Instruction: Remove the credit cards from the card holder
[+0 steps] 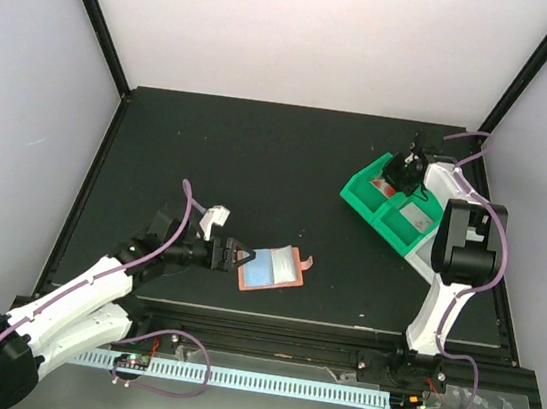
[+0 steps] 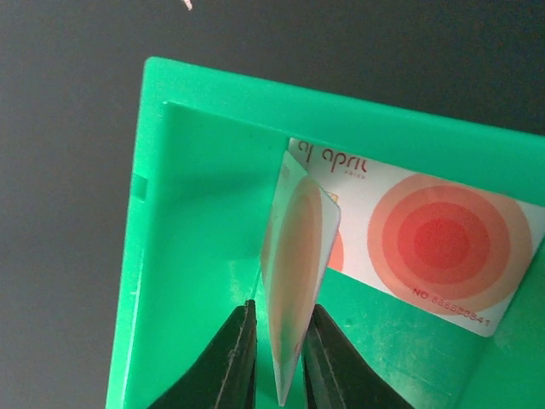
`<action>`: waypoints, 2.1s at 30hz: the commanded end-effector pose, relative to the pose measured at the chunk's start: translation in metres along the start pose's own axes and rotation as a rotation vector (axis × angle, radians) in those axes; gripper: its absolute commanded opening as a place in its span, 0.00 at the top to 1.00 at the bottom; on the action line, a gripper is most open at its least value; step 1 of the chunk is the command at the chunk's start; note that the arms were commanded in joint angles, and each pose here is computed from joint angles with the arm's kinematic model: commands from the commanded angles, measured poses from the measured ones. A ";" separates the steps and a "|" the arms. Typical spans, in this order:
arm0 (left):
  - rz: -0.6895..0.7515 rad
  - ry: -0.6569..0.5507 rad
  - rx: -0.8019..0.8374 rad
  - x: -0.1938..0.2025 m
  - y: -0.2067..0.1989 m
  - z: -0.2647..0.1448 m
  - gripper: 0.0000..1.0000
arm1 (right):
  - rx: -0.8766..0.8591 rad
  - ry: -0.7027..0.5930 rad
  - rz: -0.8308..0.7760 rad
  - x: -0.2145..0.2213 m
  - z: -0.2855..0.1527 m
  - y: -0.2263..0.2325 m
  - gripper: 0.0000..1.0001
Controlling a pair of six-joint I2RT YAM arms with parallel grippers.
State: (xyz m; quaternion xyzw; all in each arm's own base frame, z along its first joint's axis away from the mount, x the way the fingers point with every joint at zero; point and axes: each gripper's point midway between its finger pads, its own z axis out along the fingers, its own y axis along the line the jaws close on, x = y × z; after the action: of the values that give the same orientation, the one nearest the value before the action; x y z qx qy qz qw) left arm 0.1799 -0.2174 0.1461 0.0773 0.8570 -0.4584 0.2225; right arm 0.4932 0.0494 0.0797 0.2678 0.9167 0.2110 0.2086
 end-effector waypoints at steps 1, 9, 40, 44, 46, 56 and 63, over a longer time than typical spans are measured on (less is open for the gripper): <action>-0.010 -0.021 -0.007 -0.003 0.002 -0.001 0.01 | 0.015 -0.043 -0.024 -0.010 -0.022 0.004 0.81; -0.063 0.088 -0.046 0.014 0.018 0.011 0.05 | 0.084 -0.055 -0.056 -0.008 -0.048 -0.003 0.80; 0.104 -0.218 -0.223 -0.057 -0.018 -0.057 0.01 | -0.325 -0.162 -0.430 0.138 -0.226 0.023 0.50; 0.167 -0.318 -0.250 -0.078 -0.043 -0.093 0.01 | -0.421 -0.240 -0.470 0.152 -0.263 0.034 0.37; 0.193 -0.355 -0.237 -0.083 -0.056 -0.107 0.01 | -0.461 -0.265 -0.482 0.160 -0.280 0.037 0.02; 0.253 -0.482 -0.201 -0.078 -0.087 -0.162 0.01 | -0.570 -0.279 -0.516 0.201 -0.307 0.031 0.00; 0.235 -0.512 -0.161 -0.063 -0.081 -0.165 0.01 | -0.632 -0.318 -0.547 0.218 -0.323 0.029 0.00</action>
State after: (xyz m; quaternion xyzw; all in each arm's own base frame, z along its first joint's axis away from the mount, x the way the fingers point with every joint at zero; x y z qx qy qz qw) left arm 0.1613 -0.1298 0.3265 0.0531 0.7869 -0.3688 0.4918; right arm 0.1924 0.1013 0.2933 -0.0153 0.8153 0.3488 0.4620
